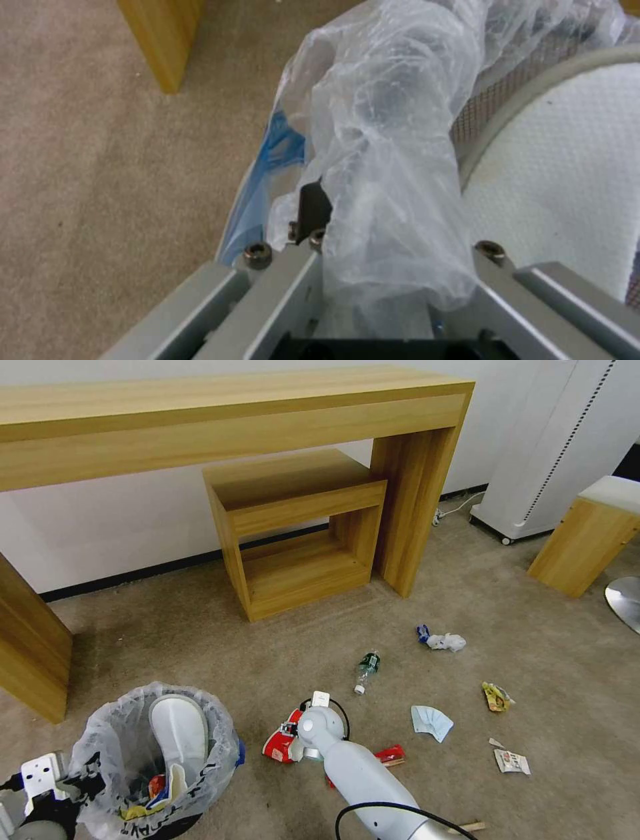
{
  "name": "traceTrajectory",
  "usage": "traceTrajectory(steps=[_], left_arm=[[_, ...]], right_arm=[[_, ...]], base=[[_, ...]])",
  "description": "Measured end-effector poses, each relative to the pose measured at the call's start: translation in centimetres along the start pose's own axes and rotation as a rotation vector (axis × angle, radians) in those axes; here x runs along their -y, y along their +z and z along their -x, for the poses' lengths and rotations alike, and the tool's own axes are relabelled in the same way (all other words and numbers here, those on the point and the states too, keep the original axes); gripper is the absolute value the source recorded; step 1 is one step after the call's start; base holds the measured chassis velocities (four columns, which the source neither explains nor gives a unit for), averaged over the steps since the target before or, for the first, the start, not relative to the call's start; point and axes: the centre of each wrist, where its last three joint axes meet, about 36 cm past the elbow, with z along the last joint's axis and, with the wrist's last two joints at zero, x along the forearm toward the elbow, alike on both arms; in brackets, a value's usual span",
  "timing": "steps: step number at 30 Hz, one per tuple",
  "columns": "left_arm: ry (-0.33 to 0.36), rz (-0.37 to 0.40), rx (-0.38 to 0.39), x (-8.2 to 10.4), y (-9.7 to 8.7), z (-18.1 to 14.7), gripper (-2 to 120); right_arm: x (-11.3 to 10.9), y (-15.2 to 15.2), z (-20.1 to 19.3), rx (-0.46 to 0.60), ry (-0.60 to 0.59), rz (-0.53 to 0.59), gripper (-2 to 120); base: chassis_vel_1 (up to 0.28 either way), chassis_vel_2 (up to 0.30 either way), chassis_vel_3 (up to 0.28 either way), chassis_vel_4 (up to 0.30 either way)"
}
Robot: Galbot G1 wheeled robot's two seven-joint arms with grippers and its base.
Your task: Pick up the trash bin and place the garbage on the floor into it.
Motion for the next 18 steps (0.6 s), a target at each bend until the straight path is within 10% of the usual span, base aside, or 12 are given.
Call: traceTrajectory(steps=[18], left_arm=[[0.015, 0.001, 0.024, 0.35, -0.21, -0.45, 2]], right_arm=[[-0.06, 0.39, -0.51, 0.002, -0.013, 0.010, 45]], base=[[0.000, 0.000, 0.000, 0.000]])
